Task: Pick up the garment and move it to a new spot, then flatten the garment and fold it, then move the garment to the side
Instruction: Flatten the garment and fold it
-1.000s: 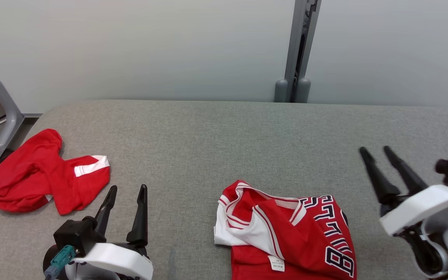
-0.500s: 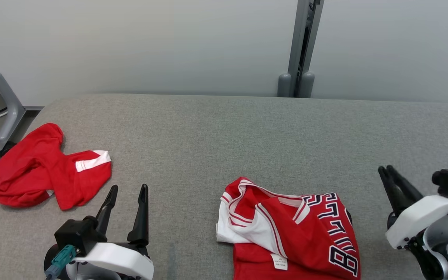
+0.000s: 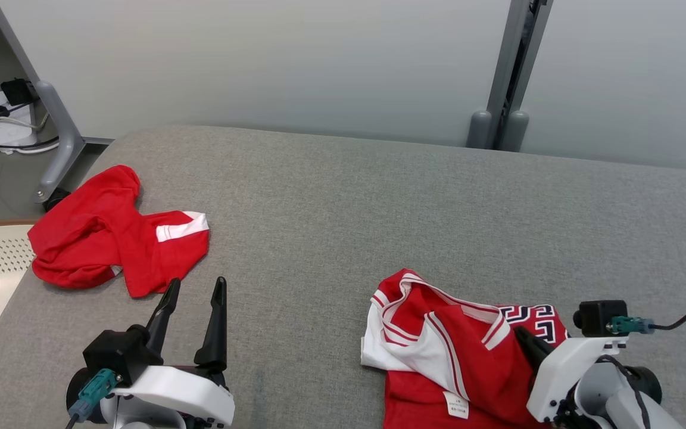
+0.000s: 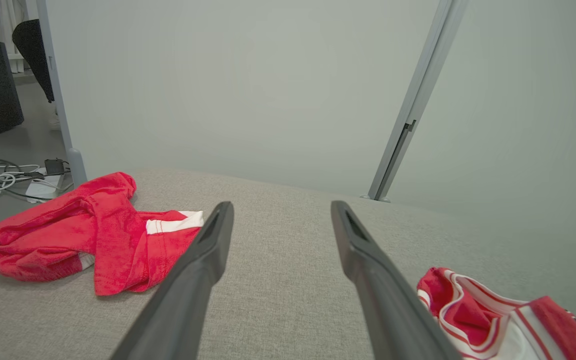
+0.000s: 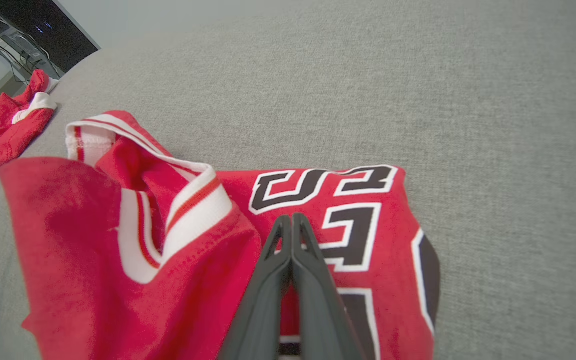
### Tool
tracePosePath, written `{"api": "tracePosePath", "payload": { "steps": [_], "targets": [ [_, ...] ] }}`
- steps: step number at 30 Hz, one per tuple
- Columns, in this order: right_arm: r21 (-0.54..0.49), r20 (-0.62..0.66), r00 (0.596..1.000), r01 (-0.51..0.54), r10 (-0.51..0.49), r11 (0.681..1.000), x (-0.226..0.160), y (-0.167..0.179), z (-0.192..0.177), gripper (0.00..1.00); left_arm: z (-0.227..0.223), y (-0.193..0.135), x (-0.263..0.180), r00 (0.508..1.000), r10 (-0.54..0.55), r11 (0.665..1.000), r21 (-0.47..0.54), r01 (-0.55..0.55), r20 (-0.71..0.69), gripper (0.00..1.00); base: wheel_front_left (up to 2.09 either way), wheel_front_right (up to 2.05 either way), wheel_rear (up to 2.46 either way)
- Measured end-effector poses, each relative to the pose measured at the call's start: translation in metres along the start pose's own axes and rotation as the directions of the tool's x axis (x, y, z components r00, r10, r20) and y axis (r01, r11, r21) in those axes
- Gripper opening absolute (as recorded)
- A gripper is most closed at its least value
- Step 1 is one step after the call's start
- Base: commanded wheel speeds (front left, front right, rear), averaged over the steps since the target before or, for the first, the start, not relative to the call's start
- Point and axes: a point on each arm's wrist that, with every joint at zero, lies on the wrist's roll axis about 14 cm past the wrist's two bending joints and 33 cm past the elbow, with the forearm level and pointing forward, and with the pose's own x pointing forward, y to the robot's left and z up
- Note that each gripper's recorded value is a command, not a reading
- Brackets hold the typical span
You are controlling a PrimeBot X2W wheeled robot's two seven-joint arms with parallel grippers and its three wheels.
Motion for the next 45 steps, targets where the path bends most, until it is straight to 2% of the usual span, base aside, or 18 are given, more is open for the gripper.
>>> {"api": "tracePosePath", "payload": {
  "steps": [8,16,20,24,26,27,28,30,32,33,38,45],
  "targets": [
    [-0.043,-0.048,0.988,-0.151,0.149,0.988,0.006,0.055,-0.021,0.00,0.004,0.005,-0.004,1.000,0.014,1.000,0.000,-0.014,0.012,1.00,0.00,0.00,0.00],
    [-0.075,-0.081,0.939,-0.340,0.334,0.938,-0.007,0.122,-0.041,0.00,0.000,-0.002,-0.003,1.000,-0.001,1.000,-0.010,0.001,0.001,1.00,0.00,0.00,0.00],
    [-0.084,-0.006,0.936,-0.350,0.351,0.933,-0.013,0.122,-0.024,0.00,0.000,-0.010,0.001,1.000,-0.024,1.000,-0.011,0.024,0.000,1.00,0.00,0.00,0.00],
    [-0.108,0.135,0.940,-0.301,0.314,0.947,-0.018,0.101,0.014,0.01,-0.001,-0.017,0.005,0.999,-0.049,0.999,-0.011,0.049,-0.001,1.00,0.00,0.00,0.00],
    [-0.122,0.199,0.938,-0.262,0.282,0.957,-0.023,0.085,0.032,0.09,0.000,-0.022,0.007,0.998,-0.064,0.998,-0.013,0.064,0.001,1.00,0.00,0.00,0.00],
    [-0.124,0.235,0.935,-0.242,0.265,0.962,-0.026,0.077,0.041,0.18,0.000,-0.024,0.008,0.998,-0.069,0.997,-0.013,0.069,0.001,1.00,0.00,0.00,0.00],
    [-0.130,0.269,0.932,-0.216,0.244,0.968,-0.030,0.068,0.051,0.40,0.000,-0.026,0.008,0.997,-0.073,0.997,-0.013,0.073,0.002,1.00,0.00,0.00,0.00],
    [-0.142,0.303,0.926,-0.188,0.224,0.972,-0.034,0.058,0.061,1.00,0.000,-0.027,0.009,0.997,-0.075,0.997,-0.013,0.075,0.003,1.00,0.00,0.00,0.00],
    [-0.156,0.421,0.894,-0.097,0.155,0.983,-0.051,0.030,0.096,1.00,0.002,-0.027,0.010,0.997,-0.076,0.997,-0.012,0.076,0.006,1.00,0.00,0.00,0.00],
    [-0.156,0.421,0.894,-0.097,0.155,0.983,-0.051,0.030,0.096,1.00,0.002,-0.027,0.010,0.997,-0.076,0.997,-0.012,0.076,0.006,1.00,0.00,0.00,0.00],
    [-0.156,0.569,0.821,0.047,0.051,0.987,-0.086,-0.010,0.138,1.00,0.005,-0.027,0.013,0.997,-0.079,0.997,-0.004,0.079,0.013,1.00,0.00,0.00,0.00],
    [-0.127,0.647,0.759,0.198,-0.070,0.972,-0.124,-0.047,0.152,1.00,0.007,-0.029,0.019,0.996,-0.086,0.996,-0.001,0.086,0.019,1.00,0.00,0.00,0.00]
  ]
}}
